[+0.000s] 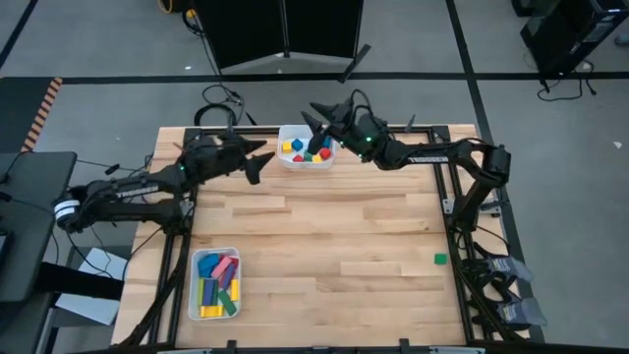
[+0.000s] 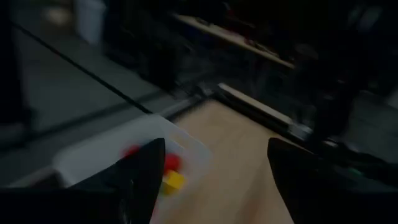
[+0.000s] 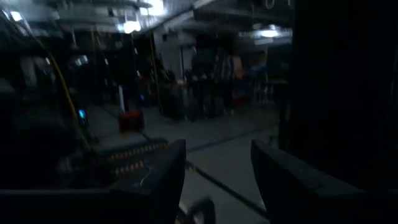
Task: Sort blocks by size
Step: Put the green triangle block into the top white bin
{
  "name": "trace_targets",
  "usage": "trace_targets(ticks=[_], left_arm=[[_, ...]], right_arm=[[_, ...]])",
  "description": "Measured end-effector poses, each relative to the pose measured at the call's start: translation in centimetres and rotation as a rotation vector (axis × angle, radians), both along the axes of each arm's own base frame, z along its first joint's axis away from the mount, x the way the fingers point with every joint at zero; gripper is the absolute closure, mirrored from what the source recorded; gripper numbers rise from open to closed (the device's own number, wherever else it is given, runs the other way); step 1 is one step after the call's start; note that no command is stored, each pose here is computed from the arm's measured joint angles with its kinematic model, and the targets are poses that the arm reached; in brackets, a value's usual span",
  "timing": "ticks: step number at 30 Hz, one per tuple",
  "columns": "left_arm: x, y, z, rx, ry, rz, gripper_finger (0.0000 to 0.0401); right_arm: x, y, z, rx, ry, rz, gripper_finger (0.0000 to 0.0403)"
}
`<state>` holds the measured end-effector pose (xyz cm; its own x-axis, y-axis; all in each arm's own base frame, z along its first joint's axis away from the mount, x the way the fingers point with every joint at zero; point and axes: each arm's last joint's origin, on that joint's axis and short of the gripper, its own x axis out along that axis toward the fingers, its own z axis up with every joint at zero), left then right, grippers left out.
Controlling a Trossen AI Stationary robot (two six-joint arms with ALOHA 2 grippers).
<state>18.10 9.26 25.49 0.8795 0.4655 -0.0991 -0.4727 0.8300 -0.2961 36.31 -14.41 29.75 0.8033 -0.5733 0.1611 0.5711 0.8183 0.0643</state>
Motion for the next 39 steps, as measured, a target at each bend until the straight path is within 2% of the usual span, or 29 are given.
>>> trace_targets(ticks=[5,7,10,13,17,20,22,26,30,33,35,39], left_arm=[[2.0,0.6,1.1,-0.061,-0.021,-0.125,0.011],[2.7,0.9,1.8,-0.036,-0.025,-0.142,0.011],[3.9,1.5,2.1,0.011,0.011,-0.145,0.011],[5.3,2.4,1.4,-0.007,0.056,-0.135,0.011],[8.0,3.6,-1.2,-0.142,0.126,-0.192,0.011],[10.6,3.7,-3.1,-0.21,0.18,-0.285,0.011],[12.4,3.1,-4.2,-0.206,0.219,-0.321,0.011],[16.8,0.9,-5.8,-0.05,0.246,-0.361,0.0109],[21.5,-2.6,-7.3,0.141,0.164,-0.427,0.0109],[25.2,-5.7,-8.7,0.264,0.118,-0.449,0.0109],[27.7,-7.7,-9.5,0.279,0.115,-0.449,0.0107],[31.9,-10.9,-10.2,0.278,0.163,-0.469,0.0094]], right_arm=[[-1.3,1.0,5.0,-0.013,-0.054,0.015,0.021],[-1.7,1.2,5.8,0.009,0.004,0.014,0.0213],[-2.2,1.3,5.5,0.048,0.106,0.012,0.0216],[-2.4,1.3,5.2,0.077,0.158,0.022,0.022],[-2.8,2.1,5.7,0.069,0.178,0.142,0.0222],[-4.6,3.8,7.6,0.011,0.218,0.141,0.0221],[-6.6,5.5,9.2,-0.051,0.229,0.134,0.0221],[-11.2,10.1,10.5,-0.148,0.178,0.164,0.0222],[-16.1,14.2,9.8,-0.148,0.091,0.257,0.0222],[-19.0,16.4,8.1,-0.056,0.025,0.354,0.0222],[-20.4,17.4,6.9,0.031,-0.028,0.394,0.0222],[-22.6,18.6,5.8,0.116,-0.131,0.472,0.0222]])
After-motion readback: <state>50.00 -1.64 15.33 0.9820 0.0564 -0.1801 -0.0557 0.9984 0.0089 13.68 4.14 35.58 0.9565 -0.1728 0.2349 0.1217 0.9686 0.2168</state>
